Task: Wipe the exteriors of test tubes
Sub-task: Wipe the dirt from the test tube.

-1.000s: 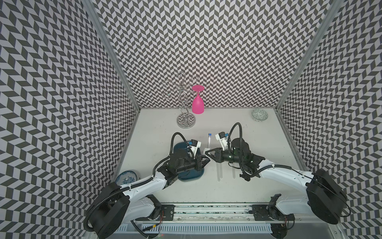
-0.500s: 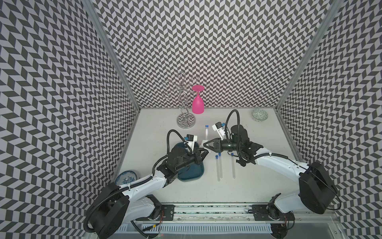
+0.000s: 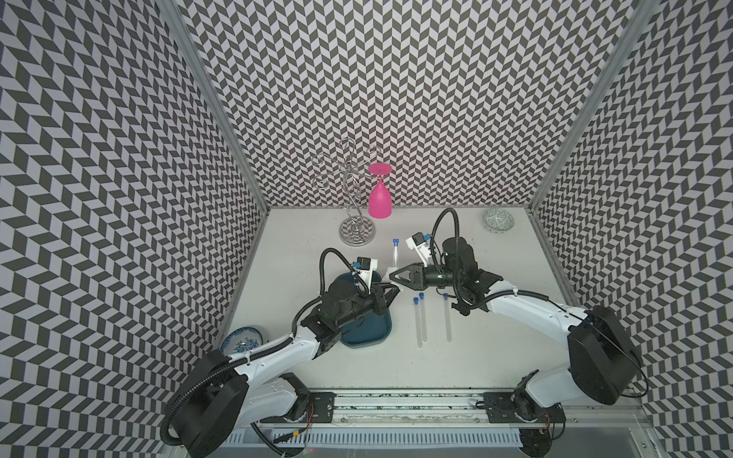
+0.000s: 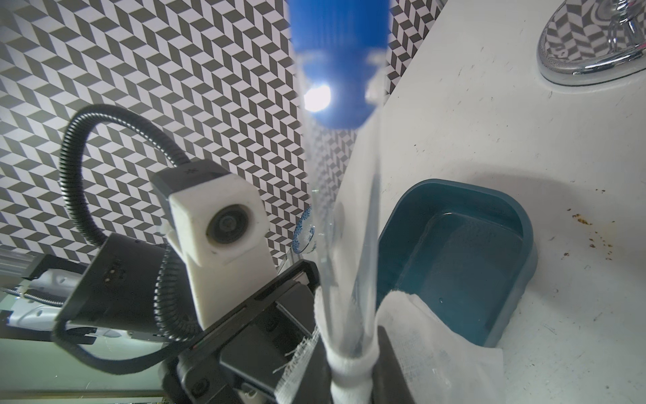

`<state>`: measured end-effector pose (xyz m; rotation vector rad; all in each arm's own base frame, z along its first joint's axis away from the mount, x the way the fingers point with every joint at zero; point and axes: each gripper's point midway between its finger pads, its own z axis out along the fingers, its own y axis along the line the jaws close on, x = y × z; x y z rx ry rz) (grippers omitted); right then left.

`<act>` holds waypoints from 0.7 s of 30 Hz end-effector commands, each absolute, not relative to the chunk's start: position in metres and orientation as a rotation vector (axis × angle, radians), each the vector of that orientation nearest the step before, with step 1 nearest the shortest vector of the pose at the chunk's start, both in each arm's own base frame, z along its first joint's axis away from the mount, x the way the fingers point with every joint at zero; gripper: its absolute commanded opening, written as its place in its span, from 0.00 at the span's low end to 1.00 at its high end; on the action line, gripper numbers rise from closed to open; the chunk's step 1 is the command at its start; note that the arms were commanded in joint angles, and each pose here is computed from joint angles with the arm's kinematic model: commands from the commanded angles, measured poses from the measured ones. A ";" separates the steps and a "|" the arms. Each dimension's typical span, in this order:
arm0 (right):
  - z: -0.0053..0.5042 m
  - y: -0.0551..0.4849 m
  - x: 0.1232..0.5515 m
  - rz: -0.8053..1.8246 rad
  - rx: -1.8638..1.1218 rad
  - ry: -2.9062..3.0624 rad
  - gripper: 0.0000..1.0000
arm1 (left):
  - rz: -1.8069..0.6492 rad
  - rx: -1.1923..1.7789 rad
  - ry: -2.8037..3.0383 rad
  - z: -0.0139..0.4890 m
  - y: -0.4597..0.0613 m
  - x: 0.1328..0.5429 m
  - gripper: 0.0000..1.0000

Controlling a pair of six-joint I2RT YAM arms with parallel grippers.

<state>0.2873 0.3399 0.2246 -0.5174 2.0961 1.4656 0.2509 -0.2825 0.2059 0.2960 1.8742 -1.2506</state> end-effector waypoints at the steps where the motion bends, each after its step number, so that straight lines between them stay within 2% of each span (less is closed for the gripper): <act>1: 0.255 0.322 0.343 1.307 -0.370 1.905 0.16 | -1.421 0.545 1.886 0.203 -0.305 0.203 0.07; 12: 0.207 0.329 0.302 1.357 -0.375 2.003 0.18 | -1.412 0.530 1.894 0.199 -0.301 0.205 0.07; 21: 0.244 0.337 0.340 1.314 -0.398 1.926 0.18 | -1.415 0.533 1.894 0.199 -0.300 0.203 0.07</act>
